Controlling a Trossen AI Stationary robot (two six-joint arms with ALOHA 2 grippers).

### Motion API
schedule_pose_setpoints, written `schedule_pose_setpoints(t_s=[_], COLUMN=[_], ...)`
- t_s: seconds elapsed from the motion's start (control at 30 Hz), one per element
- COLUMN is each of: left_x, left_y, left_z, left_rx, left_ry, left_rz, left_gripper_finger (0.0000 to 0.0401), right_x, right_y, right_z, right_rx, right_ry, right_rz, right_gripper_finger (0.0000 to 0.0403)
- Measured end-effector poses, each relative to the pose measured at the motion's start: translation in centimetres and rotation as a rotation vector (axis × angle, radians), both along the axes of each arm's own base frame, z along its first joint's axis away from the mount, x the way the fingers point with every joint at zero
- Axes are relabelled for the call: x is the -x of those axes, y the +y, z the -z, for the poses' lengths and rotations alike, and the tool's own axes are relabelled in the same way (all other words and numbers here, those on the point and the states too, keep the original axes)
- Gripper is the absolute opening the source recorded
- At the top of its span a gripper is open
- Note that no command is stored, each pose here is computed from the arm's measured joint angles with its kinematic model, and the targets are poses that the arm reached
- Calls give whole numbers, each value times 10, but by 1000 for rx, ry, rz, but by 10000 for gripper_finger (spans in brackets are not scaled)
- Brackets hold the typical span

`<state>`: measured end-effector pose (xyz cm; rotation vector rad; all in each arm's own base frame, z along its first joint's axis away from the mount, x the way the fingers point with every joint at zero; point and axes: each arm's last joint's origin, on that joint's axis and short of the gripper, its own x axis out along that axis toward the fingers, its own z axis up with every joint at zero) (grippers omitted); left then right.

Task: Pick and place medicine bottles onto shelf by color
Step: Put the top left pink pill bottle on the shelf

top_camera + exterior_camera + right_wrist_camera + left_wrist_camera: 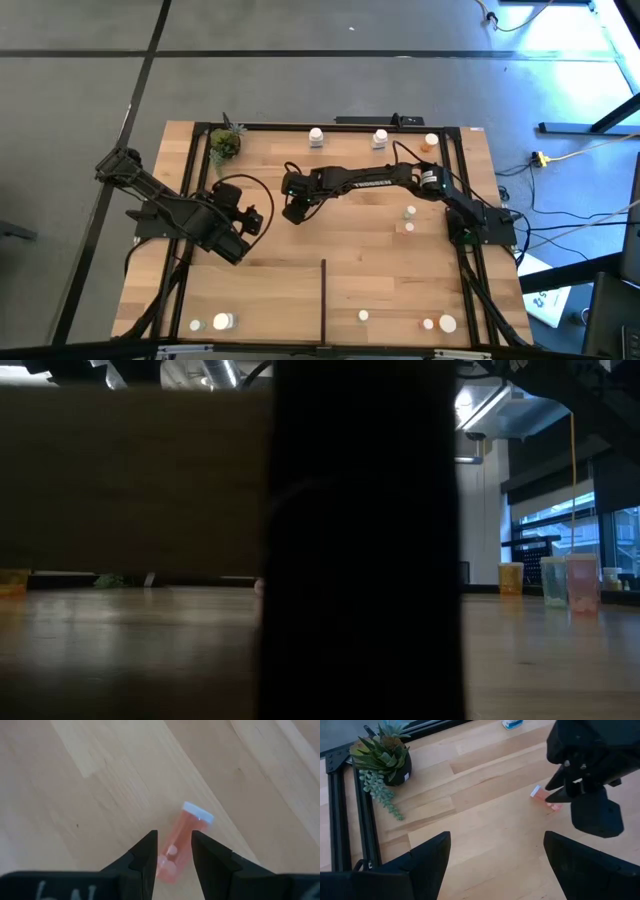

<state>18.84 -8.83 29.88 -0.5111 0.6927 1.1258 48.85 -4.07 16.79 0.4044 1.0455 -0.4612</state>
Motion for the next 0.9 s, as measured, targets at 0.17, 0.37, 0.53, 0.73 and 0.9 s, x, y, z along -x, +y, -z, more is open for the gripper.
schedule_pose_setpoints(t_s=[0.17,0.37,0.53,0.73,0.9], left_x=[0,0,0,0,0], left_y=[0,0,0,0,0], left_z=[0,0,0,0,0], left_rx=[-1,1,5,4,4], left_ry=[1,2,7,9,9], left_rz=[0,0,1,4,5], left_gripper_finger=[314,314,314,314,314], right_x=[0,-1,-3,-2,-3], right_y=[0,-1,-3,-3,-3], right_z=[0,11,14,20,26], right_rx=[0,-2,-2,-3,2], right_ry=[1,20,17,41,52], right_rz=[1,5,9,14,6], right_gripper_finger=[122,122,122,122,122])
